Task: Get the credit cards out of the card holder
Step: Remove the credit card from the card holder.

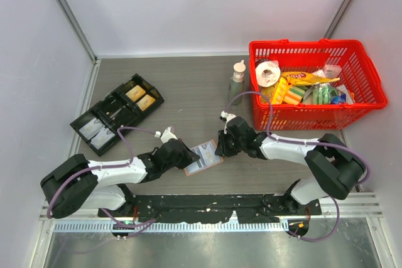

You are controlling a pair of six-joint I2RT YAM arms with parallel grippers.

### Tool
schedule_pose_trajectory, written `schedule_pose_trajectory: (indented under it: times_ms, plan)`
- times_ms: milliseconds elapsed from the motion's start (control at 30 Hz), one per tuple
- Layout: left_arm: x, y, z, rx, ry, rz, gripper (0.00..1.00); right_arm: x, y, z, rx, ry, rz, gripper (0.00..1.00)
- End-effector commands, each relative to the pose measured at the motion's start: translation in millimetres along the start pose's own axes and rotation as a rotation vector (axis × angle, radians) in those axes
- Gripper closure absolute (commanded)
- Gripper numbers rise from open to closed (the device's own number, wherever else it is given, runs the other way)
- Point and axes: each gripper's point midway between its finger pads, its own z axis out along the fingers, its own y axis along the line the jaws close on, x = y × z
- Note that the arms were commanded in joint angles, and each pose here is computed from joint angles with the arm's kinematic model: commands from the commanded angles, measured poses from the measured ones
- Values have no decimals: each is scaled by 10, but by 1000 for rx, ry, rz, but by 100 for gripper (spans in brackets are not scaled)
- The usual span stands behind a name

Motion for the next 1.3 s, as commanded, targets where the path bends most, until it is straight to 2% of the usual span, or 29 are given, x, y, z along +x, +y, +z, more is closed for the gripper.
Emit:
schedule_pose_trajectory:
  times_ms: [0, 133, 400, 667, 833, 967, 1267]
  plan:
    - [-71, -112, 9, 10, -29, 9, 99, -259, 218, -187, -50, -60, -26, 78]
    - [-103, -121, -19, 9, -41, 11, 96, -397, 303, -219, -70, -93, -44, 78]
    - [-112, -165, -23, 17, -40, 14, 89, -369, 276, -63, -71, -73, -53, 83]
    - [-90, -207, 20, 19, -28, 18, 84, -26, 75, 95, -39, 14, -34, 93]
    - [-86, -171, 44, 5, -29, 12, 71, 173, -63, 123, -2, 57, -11, 98]
    - [-76, -154, 69, -1, -27, 7, 66, 298, -136, 142, 3, 79, 13, 99]
    - [-12, -191, 183, 5, -2, 10, 66, 298, -162, 129, -4, 79, 31, 99]
